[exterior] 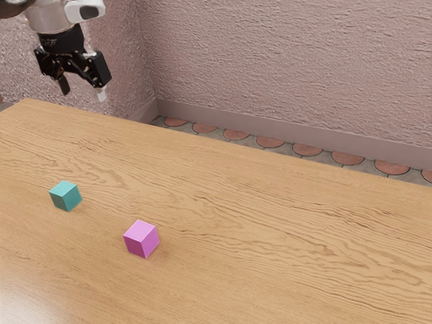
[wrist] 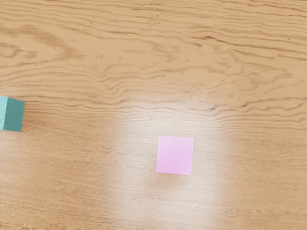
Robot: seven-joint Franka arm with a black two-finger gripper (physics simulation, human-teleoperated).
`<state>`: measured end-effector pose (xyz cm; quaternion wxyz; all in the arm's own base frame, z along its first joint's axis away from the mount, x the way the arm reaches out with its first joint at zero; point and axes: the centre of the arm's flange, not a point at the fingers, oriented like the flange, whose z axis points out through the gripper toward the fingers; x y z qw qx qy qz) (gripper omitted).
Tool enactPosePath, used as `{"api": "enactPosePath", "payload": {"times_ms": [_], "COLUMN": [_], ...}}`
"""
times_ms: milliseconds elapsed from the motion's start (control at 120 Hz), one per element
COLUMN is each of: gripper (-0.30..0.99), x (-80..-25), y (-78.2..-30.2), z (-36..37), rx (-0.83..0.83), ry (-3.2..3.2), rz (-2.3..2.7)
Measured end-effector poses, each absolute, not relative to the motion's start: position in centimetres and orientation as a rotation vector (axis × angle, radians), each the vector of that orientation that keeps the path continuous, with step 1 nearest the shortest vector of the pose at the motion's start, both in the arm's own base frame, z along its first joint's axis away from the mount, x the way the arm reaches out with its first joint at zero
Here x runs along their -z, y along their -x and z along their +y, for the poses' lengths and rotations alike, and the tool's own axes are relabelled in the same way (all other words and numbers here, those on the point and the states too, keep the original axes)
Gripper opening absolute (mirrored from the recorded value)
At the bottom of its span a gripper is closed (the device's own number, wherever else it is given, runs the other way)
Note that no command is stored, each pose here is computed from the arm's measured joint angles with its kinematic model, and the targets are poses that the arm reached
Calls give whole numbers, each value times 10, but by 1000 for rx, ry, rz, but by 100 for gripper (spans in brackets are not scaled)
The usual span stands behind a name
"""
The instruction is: Pick up the blue block with one arm, and put the blue block on the pink block with one arm
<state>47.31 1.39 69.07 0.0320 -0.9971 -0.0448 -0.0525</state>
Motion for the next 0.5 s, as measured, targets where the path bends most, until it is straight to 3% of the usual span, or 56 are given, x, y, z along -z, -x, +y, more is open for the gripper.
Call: {"api": "enactPosePath", "payload": {"times_ms": [125,258,375,500], "gripper": [69,69,69,69], "x": [-680,-635,-542,-474], "y": [-482,-497,-500,-485], "z": [24,138,235,306], "rx": [141,27,-178,-230], "ry": [3057,2986,2931,2886], "rz": [-195,-534,-777,-945]}}
